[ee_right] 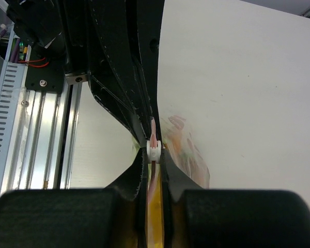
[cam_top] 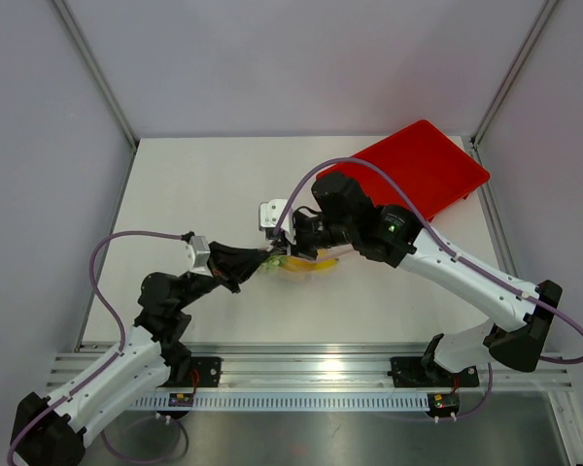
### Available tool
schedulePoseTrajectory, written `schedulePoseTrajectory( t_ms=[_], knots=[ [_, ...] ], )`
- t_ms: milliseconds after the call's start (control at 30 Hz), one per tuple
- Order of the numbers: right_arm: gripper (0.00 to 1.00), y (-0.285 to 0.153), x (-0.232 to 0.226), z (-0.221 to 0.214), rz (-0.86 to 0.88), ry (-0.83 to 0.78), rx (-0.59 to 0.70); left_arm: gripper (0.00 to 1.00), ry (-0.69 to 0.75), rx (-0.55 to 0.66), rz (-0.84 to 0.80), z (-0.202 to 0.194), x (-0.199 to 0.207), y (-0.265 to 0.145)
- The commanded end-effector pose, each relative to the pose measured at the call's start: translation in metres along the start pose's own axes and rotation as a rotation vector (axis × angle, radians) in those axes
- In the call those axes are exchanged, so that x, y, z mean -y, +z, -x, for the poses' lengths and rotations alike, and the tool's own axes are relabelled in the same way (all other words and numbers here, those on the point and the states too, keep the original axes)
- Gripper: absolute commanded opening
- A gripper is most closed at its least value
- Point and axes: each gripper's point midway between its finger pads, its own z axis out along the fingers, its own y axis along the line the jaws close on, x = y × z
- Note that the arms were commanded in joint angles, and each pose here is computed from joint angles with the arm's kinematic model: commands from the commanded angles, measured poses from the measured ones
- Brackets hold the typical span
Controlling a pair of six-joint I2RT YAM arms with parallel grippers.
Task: Open the zip-top bag and remove the fake food
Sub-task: Unzip the zipper food storage bag at the center of the board.
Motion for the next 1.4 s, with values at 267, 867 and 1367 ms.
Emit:
schedulePoseTrajectory(
  t_ms=[267, 867, 1367],
  knots=[
    [0.02, -0.003, -0.004, -0.012, -0.019, 0.082, -0.041, 0.00, 0.023, 0.127, 0.164, 0.038, -0.025, -0.003],
    [0.01, -0.016, 0.004, -0.028, -0.140, 0.073, -0.042, 0.00, -0.044, 0.186, 0.438, 0.038, -0.067, -0.033],
    [0.01, -0.026, 0.012, -0.037, -0.218, 0.078, -0.056, 0.00, -0.111, 0.112, 0.824, 0.012, -0.122, -0.075]
  ],
)
